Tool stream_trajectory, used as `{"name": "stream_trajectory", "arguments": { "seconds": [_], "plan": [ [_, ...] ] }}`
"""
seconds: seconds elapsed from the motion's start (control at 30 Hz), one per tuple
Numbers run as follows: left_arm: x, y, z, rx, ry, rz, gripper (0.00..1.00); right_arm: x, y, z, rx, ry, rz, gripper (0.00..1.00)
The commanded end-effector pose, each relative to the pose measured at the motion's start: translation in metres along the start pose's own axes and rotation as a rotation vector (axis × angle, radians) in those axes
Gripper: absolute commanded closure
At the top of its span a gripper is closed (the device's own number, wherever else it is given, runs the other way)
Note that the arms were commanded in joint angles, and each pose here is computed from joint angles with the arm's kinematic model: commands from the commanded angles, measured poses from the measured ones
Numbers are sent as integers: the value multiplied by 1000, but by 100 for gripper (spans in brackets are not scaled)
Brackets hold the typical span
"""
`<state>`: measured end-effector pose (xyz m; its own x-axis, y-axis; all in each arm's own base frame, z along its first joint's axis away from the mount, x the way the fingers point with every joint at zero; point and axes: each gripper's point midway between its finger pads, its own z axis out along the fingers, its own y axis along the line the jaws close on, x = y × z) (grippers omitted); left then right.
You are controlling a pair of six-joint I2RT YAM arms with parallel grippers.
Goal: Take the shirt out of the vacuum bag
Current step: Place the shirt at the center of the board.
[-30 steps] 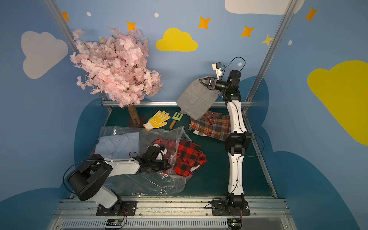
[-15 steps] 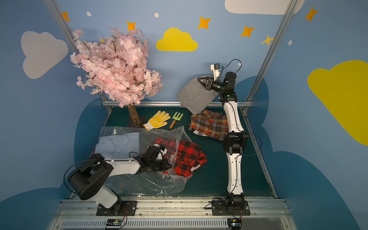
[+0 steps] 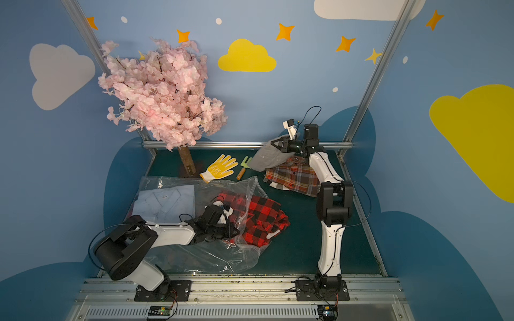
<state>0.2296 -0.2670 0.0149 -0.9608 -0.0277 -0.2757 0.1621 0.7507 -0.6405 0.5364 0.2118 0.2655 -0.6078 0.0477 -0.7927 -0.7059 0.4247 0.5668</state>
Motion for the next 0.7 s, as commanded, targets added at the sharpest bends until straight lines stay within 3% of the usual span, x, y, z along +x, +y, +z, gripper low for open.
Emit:
{"name": "stream_trajectory", "arguments": {
  "seconds": [0.0, 0.3, 0.67],
  "plan": [
    [48, 52, -5, -198, 140, -64, 97, -25, 48, -42, -9, -62, -171, 100],
    [50, 49, -5, -194, 139, -48, 97, 42, 54, -91, 89, -17, -90, 100],
    [56, 50, -2, -192, 154, -42, 97, 180, 29, -120, 282, 83, 269, 98]
  ]
}}
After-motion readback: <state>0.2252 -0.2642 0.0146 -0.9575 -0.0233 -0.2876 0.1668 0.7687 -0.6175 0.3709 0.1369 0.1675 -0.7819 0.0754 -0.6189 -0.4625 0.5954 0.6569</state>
